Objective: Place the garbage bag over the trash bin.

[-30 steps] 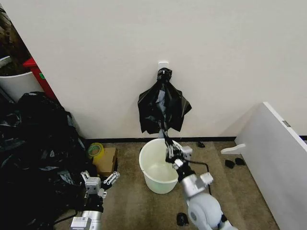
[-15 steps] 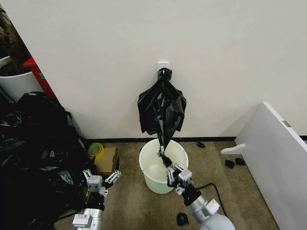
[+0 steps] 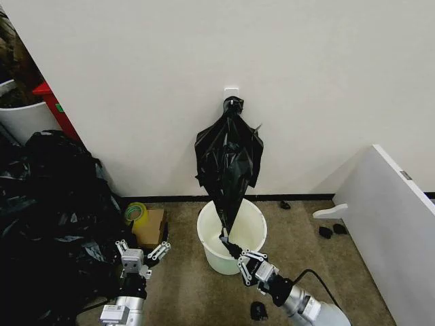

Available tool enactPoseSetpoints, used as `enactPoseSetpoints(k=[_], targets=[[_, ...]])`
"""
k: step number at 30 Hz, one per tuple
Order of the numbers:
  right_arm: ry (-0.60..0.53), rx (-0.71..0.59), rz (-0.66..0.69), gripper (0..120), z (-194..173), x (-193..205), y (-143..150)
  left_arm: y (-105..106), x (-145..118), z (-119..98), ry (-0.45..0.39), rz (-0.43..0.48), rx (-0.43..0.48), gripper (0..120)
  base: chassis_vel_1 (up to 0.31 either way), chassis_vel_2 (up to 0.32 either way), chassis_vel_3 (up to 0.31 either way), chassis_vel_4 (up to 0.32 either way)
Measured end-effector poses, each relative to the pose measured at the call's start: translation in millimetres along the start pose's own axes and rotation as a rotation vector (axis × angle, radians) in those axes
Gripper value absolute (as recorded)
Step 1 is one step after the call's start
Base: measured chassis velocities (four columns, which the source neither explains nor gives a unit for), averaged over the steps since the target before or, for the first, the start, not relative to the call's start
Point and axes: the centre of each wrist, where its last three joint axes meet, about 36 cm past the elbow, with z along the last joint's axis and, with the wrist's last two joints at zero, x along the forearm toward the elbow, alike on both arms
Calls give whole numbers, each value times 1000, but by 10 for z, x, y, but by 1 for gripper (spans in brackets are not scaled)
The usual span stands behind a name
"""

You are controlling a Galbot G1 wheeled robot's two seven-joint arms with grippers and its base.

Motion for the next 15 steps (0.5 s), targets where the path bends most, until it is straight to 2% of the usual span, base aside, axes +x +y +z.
enactPoseSetpoints(k=[15], targets=[[14,18,-22,0,116,68,0,-2,-19,17,-2,-1,2,97,0,0,0,0]])
